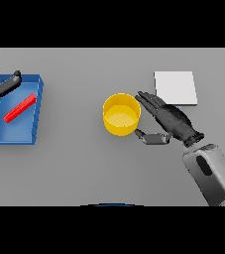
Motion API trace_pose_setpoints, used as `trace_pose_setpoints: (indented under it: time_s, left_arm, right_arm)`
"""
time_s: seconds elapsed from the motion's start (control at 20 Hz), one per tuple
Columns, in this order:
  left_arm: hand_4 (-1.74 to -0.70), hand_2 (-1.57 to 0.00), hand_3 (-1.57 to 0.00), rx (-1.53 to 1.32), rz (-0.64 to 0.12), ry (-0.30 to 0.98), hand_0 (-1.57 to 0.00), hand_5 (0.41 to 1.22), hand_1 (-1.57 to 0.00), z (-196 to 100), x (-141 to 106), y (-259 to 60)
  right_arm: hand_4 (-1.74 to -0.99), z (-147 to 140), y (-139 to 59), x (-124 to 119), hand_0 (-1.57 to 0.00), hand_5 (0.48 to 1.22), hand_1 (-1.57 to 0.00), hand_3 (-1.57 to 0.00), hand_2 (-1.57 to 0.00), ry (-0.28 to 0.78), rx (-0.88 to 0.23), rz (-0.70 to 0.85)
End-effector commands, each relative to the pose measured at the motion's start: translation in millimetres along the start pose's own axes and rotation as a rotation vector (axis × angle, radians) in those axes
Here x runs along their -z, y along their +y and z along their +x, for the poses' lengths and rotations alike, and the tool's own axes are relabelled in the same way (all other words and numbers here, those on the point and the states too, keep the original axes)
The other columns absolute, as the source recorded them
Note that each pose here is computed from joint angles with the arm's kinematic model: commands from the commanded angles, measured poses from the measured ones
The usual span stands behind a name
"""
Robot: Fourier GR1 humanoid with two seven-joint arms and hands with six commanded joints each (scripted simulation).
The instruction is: Pick up the red beaker and tilt it to pour out 1 green nut into yellow bowl. Pick up the yellow bowl and place it on the metallic measuring scale.
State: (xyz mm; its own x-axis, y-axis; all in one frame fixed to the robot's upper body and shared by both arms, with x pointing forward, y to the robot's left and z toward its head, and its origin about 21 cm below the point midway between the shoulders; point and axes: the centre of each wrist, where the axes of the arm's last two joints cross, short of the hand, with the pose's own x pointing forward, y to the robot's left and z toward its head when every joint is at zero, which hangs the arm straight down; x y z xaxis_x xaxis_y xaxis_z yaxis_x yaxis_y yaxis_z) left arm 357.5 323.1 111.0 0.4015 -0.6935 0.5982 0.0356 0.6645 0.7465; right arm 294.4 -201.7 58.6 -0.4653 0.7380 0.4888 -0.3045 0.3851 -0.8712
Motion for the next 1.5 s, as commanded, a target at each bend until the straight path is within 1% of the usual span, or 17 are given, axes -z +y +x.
trace_pose_setpoints:
  time_s: [0.0,0.1,0.2,0.25,0.3,0.35,0.45,0.6,0.65,0.8,0.9,1.0,1.05,1.15,1.25,1.35,1.45]
  left_arm:
    - [-0.79,0.0,0.0,0.006,0.003,0.0,0.0,0.716,0.0,-1,0,0]
    - [-0.8,0.0,0.0,0.007,-0.006,-0.006,0.0,0.721,0.0,1,-1,-3]
    - [-0.8,0.0,0.0,0.007,0.001,-0.005,0.0,0.723,0.0,4,-1,-2]
    - [-0.8,0.0,0.0,0.013,0.001,0.006,0.0,0.723,0.0,0,0,-2]
    - [-0.8,0.0,0.0,0.013,-0.004,0.004,0.0,0.721,0.0,-2,0,-5]
    - [-0.8,0.0,0.0,0.013,-0.003,-0.001,0.0,0.72,0.0,-2,-1,-3]
    - [-0.8,0.0,0.0,0.011,-0.008,-0.009,0.0,0.717,0.0,-3,0,-5]
    - [-0.79,0.0,0.0,0.016,-0.007,-0.01,0.0,0.72,0.0,1,-2,-2]
    - [-0.79,0.0,0.0,0.011,-0.008,-0.014,0.0,0.723,0.0,2,-3,-4]
    - [-0.79,0.0,0.0,0.011,0.002,-0.01,0.0,0.732,0.0,0,1,1]
    - [-0.8,0.0,0.0,0.015,0.0,-0.021,0.0,0.734,0.0,3,2,0]
    - [-0.8,0.0,0.0,0.007,-0.013,-0.007,0.0,0.735,0.0,0,1,-2]
    - [-0.8,0.0,0.0,0.01,-0.008,-0.001,0.0,0.735,0.0,-4,2,1]
    - [-0.8,0.0,0.0,0.009,0.003,-0.006,0.0,0.738,0.0,-2,4,2]
    - [-0.8,0.0,0.0,0.013,0.007,-0.004,0.0,0.735,0.0,0,4,2]
    - [-0.79,0.0,0.0,0.018,0.002,-0.016,0.0,0.731,0.0,-2,1,-1]
    - [-0.79,0.0,0.0,0.015,0.007,-0.025,0.0,0.727,0.0,0,1,4]
  right_arm:
    - [-1.276,2,-3.1,5,0.0,0.666,0.0,0.0,0.0,-0.021,-0.045,0.03]
    - [-1.269,6,-4.5,19,0.0,0.662,0.0,0.0,0.0,-0.057,-0.109,0.089]
    - [-1.273,9,-5.6,31,0.0,0.656,0.0,0.0,0.0,-0.073,-0.136,0.137]
    - [-1.274,9,-7.5,34,0.0,0.656,0.0,0.0,0.0,-0.091,-0.144,0.163]
    - [-1.274,8,-10.3,37,0.0,0.662,0.0,0.0,0.0,-0.103,-0.164,0.191]
    - [-1.276,10,-4.8,40,0.0,0.67,0.0,0.0,0.0,-0.116,-0.181,0.233]
    - [-1.269,12,-11.8,50,0.0,0.683,0.0,0.0,0.0,-0.129,-0.219,0.273]
    - [-1.25,14,-2.7,61,0.0,0.686,0.0,0.0,0.0,-0.145,-0.236,0.335]
    - [-1.246,12,-2.8,65,0.0,0.686,0.0,0.0,0.0,-0.148,-0.245,0.358]
    - [-1.25,15,7.9,78,0.0,0.681,0.0,0.0,0.0,-0.15,-0.249,0.415]
    - [-1.27,13,10.4,82,0.0,0.678,0.0,0.0,0.0,-0.135,-0.274,0.454]
    - [-1.288,13,10.9,83,0.0,0.671,0.0,0.0,0.0,-0.143,-0.284,0.477]
    - [-1.295,12,12.9,84,0.0,0.671,0.0,0.0,0.0,-0.129,-0.293,0.494]
    - [-1.303,16,16.6,88,0.0,0.674,0.0,0.0,0.0,-0.126,-0.303,0.518]
    - [-1.307,14,14.3,91,0.0,0.69,0.0,0.0,0.0,-0.111,-0.328,0.555]
    - [-1.304,17,17.4,93,0.0,0.713,0.0,0.0,0.0,-0.113,-0.346,0.564]
    - [-1.321,19,20.0,94,0.0,0.756,-0.01,-0.05,-0.03,-0.106,-0.351,0.57]
